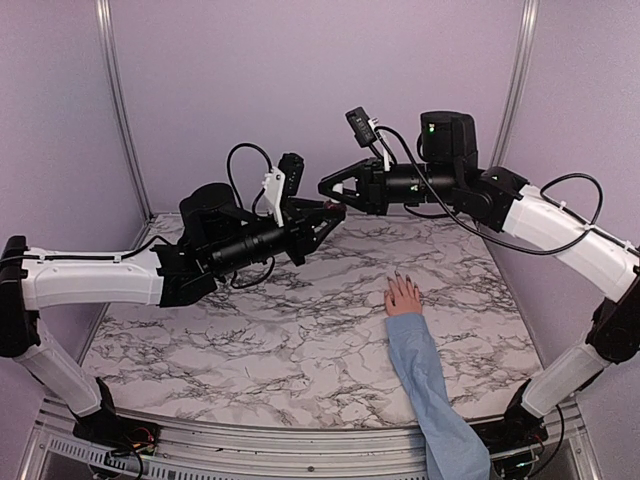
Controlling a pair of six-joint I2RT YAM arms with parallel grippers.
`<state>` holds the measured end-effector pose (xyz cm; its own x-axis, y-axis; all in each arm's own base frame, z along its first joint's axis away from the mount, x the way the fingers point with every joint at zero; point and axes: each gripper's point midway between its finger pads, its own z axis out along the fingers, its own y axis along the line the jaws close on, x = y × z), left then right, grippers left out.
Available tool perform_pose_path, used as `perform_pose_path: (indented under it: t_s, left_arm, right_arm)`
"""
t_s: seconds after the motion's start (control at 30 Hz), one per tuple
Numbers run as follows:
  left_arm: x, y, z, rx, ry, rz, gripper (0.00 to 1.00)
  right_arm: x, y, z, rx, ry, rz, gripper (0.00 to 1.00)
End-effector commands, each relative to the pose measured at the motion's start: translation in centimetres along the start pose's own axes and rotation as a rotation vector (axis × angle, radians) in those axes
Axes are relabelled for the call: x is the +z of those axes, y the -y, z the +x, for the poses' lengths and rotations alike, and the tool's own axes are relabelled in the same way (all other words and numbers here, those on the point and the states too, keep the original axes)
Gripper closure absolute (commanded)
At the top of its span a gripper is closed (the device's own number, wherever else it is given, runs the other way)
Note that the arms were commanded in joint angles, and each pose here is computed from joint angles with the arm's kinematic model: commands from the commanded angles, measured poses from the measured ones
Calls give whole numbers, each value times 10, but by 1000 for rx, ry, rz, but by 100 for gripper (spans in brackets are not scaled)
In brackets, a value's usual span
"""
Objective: Paint the nails
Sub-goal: Screw the nail polish bottle, then place the nail polish bottle at the center of the board.
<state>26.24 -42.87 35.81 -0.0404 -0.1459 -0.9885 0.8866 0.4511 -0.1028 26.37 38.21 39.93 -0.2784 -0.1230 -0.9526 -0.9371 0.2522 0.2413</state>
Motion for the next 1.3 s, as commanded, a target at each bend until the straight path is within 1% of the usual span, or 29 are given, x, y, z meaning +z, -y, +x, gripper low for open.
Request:
perform_pose_path:
  t_s: [0.0,0.2,0.33,0.43,0.5,0.6,0.67,0.73,0.97,1.03,1.27]
  left_arm:
    - [3,-25,-25,150,50,-214,100]
    - [5,-27,-20,216,21,-307,100]
    - [3,-19,-14,219,5,-248,100]
    - [-4,-14,-13,155,11,-154,100]
    - [-7,-7,-13,137,11,-92,100]
    - [-9,4,-10,124,5,-2,100]
    - [-10,7,-10,111,4,29,100]
    - [-11,10,-9,102,2,55,100]
    - [-11,15,-7,100,-5,97,100]
    - [-11,15,-9,72,-2,98,100]
    - [-12,16,-8,64,-5,104,100]
  right_arm:
    - [5,8,-3,73,10,84,100]
    - [7,17,-3,98,22,154,100]
    - [1,18,-6,90,21,159,100]
    - [-6,13,-9,86,28,109,86]
    - [-12,9,-12,78,35,81,74]
    - [-18,3,-14,66,36,49,59]
    - [-21,1,-15,59,29,35,53]
    - [-24,-1,-15,50,18,27,50]
    - [-28,-10,-7,28,-37,-20,48]
    - [-28,-10,-4,29,-49,-17,48]
    - [-31,-7,-2,20,-60,10,62]
